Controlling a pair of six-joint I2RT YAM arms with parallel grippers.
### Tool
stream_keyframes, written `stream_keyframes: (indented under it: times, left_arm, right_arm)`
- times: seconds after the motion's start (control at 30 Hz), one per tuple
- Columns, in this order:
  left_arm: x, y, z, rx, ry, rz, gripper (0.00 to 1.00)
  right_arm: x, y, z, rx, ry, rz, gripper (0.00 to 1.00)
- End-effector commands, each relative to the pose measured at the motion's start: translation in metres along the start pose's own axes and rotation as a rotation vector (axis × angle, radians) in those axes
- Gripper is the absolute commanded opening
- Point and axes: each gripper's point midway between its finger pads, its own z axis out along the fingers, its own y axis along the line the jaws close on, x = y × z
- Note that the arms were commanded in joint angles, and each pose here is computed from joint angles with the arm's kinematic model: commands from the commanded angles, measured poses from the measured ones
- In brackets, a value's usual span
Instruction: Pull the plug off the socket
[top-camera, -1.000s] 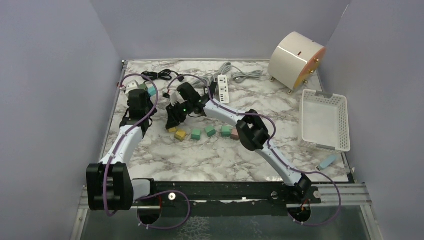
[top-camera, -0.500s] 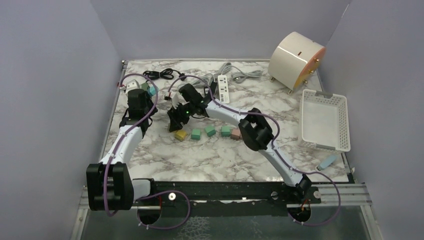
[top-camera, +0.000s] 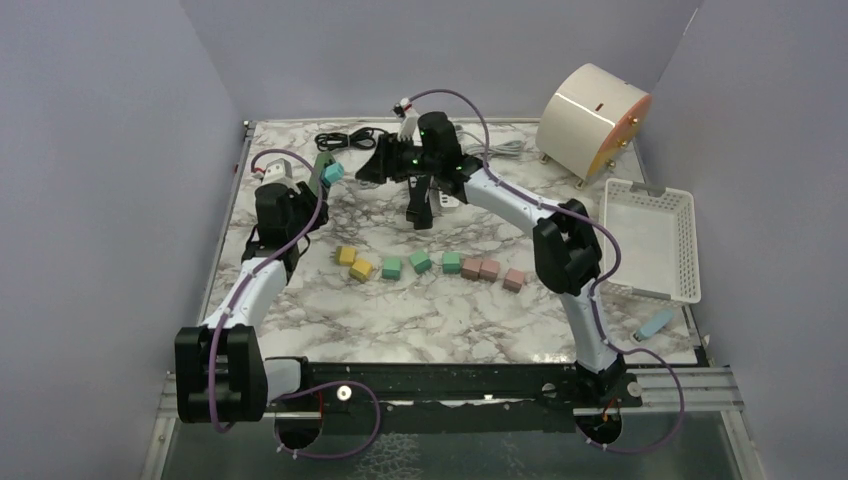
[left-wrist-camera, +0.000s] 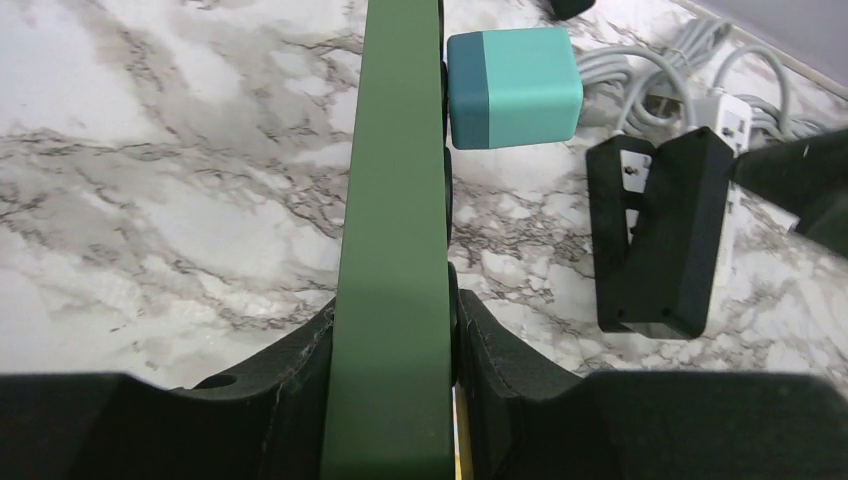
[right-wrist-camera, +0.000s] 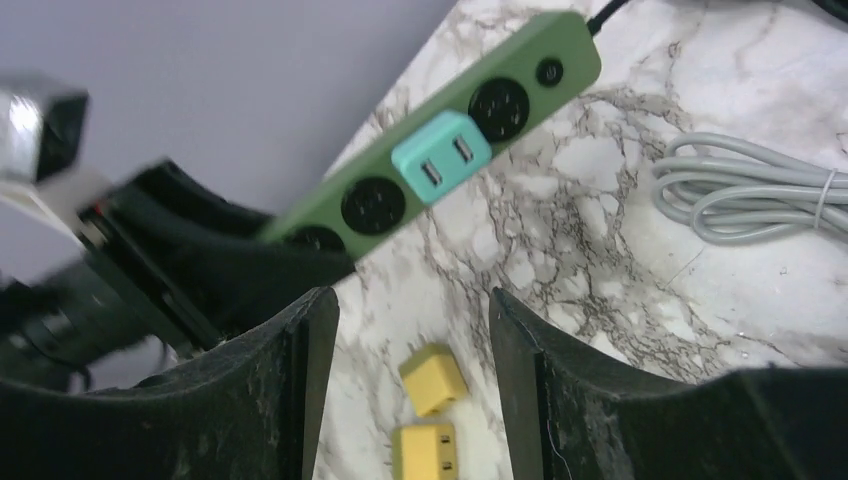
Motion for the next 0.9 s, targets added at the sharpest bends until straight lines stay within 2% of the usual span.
stream_keyframes:
  times: [0.0, 0.17, 0.23, 0.33, 0.67, 0.87]
  left_arm:
    - [-0.038, -0.049, -0.01, 0.235, -0.143, 0.057, 0.0]
    - [-0.037, -0.058, -0.018, 0.28, -0.175, 0.11, 0.0]
    - [-0.038, -0.058, -0.021, 0.27, -0.193, 0.128, 0.0]
    - [-0.039, -0.061, -0.024, 0.265, -0.21, 0.149, 0.0]
    - [-0.039, -0.067, -0.029, 0.27, -0.234, 0.18, 0.0]
    - [-0.039, -0.069, -0.03, 0.273, -0.235, 0.184, 0.0]
  right_arm:
    - [-0.021, 0.007, 0.008, 0.06, -0.046, 0.343, 0.61]
    - [-0.003, 0.009, 0.028, -0.013, 0.042, 0.608, 0.66]
    - [0.007, 0.011, 0.035, -0.042, 0.085, 0.68, 0.77]
    - [0.021, 0.009, 0.04, -0.058, 0.131, 0.763, 0.82]
    - [0.028, -0.004, 0.041, -0.014, 0.107, 0.807, 0.84]
    - [0.016, -0.009, 0.038, -0.017, 0.07, 0.819, 0.8]
